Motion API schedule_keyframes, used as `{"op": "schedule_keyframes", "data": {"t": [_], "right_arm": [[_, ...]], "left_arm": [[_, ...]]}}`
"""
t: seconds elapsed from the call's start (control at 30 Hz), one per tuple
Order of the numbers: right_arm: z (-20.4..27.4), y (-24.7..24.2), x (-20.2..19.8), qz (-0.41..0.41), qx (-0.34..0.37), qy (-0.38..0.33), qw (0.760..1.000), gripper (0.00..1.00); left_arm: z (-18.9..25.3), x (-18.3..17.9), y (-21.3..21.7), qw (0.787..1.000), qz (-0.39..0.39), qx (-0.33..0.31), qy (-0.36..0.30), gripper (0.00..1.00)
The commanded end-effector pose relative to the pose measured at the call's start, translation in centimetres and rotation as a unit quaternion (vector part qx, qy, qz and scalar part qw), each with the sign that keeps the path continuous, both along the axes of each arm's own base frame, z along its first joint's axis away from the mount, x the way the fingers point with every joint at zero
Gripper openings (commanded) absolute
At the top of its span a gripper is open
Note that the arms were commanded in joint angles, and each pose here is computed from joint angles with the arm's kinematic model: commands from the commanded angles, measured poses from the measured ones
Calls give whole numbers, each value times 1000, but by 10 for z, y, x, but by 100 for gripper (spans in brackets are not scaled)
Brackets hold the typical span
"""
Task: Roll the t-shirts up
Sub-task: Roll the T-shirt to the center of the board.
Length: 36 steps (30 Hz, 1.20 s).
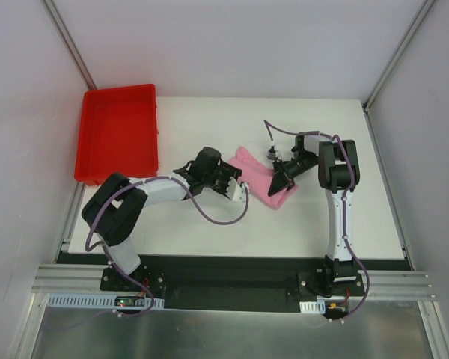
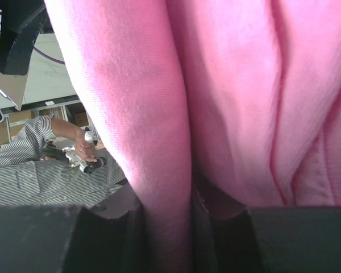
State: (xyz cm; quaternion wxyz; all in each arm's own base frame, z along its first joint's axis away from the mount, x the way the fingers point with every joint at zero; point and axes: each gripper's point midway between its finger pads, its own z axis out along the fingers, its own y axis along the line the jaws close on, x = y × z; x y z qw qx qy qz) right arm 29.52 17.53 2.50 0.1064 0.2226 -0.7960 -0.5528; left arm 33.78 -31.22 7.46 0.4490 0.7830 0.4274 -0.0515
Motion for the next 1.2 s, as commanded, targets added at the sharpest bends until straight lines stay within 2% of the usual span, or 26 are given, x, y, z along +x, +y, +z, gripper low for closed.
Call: {"op": "schedule_keyframes", "data": {"t": [0.0, 0.33, 0.4, 0.43, 0.5, 0.53, 0.57, 0.63, 0.77, 0.8, 0.83, 0.87, 0.9, 0.93, 1.0, 1.03, 1.13, 1.17], "right_arm": [[25, -4, -23, 7, -12, 113, 993, 14], [25, -4, -23, 5, -14, 118, 993, 14], [24, -4, -24, 8, -16, 117, 993, 14], [24, -4, -25, 9, -16, 116, 993, 14], [24, -4, -25, 11, -17, 115, 993, 14], [24, -4, -25, 12, -17, 115, 993, 14], [25, -4, -25, 12, -17, 114, 993, 14], [24, -5, -25, 12, -17, 114, 993, 17], [25, -4, -27, 19, -18, 108, 994, 29], [25, -4, -28, 23, -20, 108, 994, 31], [25, -4, -29, 25, -20, 104, 994, 35], [26, -4, -29, 26, -19, 101, 994, 50], [28, -5, -28, 24, -14, 95, 995, 92], [31, -4, -26, 24, -13, 89, 996, 96], [46, -5, -18, 21, -8, 50, 998, 96], [54, -7, -15, 24, -8, 27, 999, 96], [71, -30, -6, 43, -40, -68, 996, 96], [72, -37, -8, 41, -51, -76, 995, 96]], "left_arm": [[10, 13, -19, 996, -46, -10, -70, 53], [-47, 23, -22, 989, -98, 58, -97, 45], [-64, 23, -19, 989, -100, 79, -78, 38], [-57, 31, -24, 990, -90, 78, -72, 33], [-68, 18, -16, 993, -50, 98, 42, 23], [-43, 33, -29, 995, -35, 83, 51, 20], [-57, 15, -17, 986, -33, 116, 112, 16], [-49, 12, -19, 985, -47, 120, 115, 0], [-34, -21, -13, 969, -89, 147, 176, 0], [-34, -42, -2, 955, -96, 172, 222, 0], [-21, -42, -6, 953, -101, 172, 226, 0], [-15, -49, -5, 948, -106, 176, 242, 0], [-11, -59, -2, 939, -112, 191, 262, 0], [-2, -71, 7, 922, -111, 217, 300, 0], [9, -88, 15, 899, -108, 238, 352, 0], [18, -98, 22, 880, -104, 254, 387, 0], [25, -111, 24, 866, -91, 249, 423, 0], [25, -114, 25, 864, -91, 247, 429, 0]]}}
